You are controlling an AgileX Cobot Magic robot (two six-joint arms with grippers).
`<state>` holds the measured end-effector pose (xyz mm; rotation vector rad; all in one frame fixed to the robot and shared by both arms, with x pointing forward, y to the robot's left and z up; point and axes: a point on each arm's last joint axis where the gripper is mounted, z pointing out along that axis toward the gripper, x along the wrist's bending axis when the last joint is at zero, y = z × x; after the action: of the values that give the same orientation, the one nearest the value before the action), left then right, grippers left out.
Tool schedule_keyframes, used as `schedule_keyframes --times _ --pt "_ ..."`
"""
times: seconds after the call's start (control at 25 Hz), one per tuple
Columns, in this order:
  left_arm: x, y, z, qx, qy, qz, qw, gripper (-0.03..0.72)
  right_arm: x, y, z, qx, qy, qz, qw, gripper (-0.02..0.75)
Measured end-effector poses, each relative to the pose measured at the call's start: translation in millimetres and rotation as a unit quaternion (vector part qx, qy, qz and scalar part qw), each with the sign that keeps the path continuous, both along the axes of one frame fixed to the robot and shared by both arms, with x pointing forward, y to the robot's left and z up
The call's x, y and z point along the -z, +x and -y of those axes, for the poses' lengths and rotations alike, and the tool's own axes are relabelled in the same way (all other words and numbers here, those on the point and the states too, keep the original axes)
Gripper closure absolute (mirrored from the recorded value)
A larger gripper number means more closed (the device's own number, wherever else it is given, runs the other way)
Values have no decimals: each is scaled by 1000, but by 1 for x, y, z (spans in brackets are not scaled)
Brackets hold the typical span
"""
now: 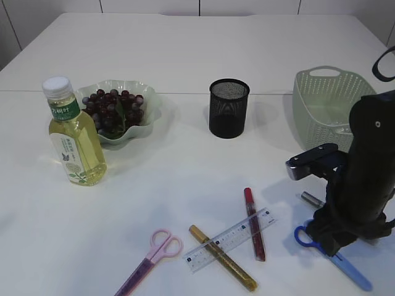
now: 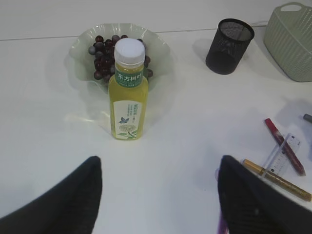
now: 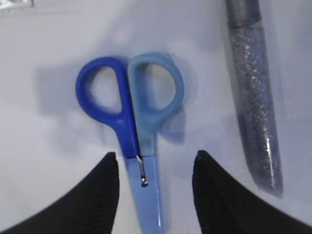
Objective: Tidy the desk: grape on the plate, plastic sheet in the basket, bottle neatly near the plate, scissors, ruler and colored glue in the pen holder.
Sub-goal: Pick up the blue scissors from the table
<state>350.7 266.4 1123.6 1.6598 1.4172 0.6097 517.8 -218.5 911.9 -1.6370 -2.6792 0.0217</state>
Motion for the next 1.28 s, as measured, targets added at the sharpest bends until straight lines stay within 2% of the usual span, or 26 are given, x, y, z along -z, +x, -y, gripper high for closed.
schedule_keyframes --times 0.36,1.28 --pt "0 0 0 0 0 1 1000 147 8 -1 -6 -3 31 -20 999 344" --pt "-1 0 0 -1 -1 4 1000 147 10 -1 -6 -8 28 -24 999 351"
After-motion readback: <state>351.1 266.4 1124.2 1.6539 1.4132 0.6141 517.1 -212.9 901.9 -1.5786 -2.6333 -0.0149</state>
